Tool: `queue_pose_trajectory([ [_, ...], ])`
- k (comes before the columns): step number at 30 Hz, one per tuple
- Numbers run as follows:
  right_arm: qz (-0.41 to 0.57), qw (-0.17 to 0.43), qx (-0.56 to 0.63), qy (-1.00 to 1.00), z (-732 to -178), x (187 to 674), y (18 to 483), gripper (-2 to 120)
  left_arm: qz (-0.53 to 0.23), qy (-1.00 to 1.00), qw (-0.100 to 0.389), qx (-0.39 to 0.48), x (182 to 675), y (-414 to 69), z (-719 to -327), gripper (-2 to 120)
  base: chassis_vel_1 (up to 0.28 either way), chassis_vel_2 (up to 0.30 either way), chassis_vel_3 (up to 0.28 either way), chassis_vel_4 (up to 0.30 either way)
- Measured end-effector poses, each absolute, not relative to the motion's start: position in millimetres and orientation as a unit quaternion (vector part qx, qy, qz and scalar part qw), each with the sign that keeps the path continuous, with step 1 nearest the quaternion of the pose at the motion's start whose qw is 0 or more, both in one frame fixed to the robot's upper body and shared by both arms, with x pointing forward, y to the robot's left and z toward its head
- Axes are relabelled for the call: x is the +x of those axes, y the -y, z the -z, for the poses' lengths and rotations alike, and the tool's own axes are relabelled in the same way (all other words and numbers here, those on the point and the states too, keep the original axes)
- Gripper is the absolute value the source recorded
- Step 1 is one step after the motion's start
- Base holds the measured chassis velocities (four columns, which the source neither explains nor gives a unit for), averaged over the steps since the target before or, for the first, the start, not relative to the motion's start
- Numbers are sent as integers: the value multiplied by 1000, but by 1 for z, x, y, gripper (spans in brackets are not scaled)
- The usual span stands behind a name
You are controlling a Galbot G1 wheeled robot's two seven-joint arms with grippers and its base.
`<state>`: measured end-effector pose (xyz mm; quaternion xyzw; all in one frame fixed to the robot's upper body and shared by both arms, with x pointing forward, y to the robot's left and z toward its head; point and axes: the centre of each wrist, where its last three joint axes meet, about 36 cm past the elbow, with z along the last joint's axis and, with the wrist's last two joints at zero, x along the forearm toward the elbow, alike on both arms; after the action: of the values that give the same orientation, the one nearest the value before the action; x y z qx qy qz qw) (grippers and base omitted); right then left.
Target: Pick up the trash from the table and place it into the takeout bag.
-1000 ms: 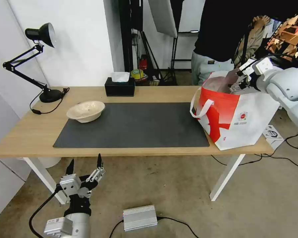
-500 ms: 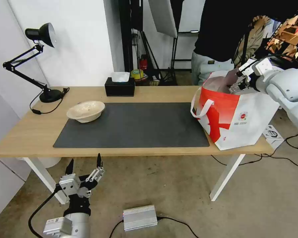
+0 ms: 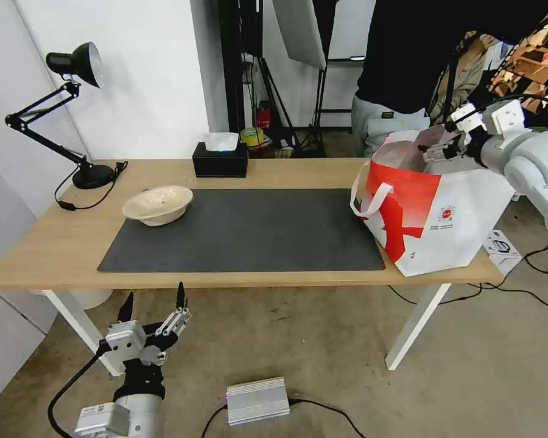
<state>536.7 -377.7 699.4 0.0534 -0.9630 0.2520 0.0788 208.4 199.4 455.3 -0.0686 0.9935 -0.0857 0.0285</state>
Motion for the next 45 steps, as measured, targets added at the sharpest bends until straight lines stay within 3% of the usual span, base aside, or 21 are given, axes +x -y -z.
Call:
queue_pose_trajectory([
  [8,-173,-57,73,981,-687,492,342,100,82,-993,30,-73,204,-201,-460,100,0,0,0,0],
  [25,-12,-192,81,978,-596,410,277,100,80,-993,37,-74,201,-202,-467,100,0,0,0,0],
  [45,60,-213,80,972,-517,329,217,100,78,-993,42,-77,199,-203,-470,100,0,0,0,0],
])
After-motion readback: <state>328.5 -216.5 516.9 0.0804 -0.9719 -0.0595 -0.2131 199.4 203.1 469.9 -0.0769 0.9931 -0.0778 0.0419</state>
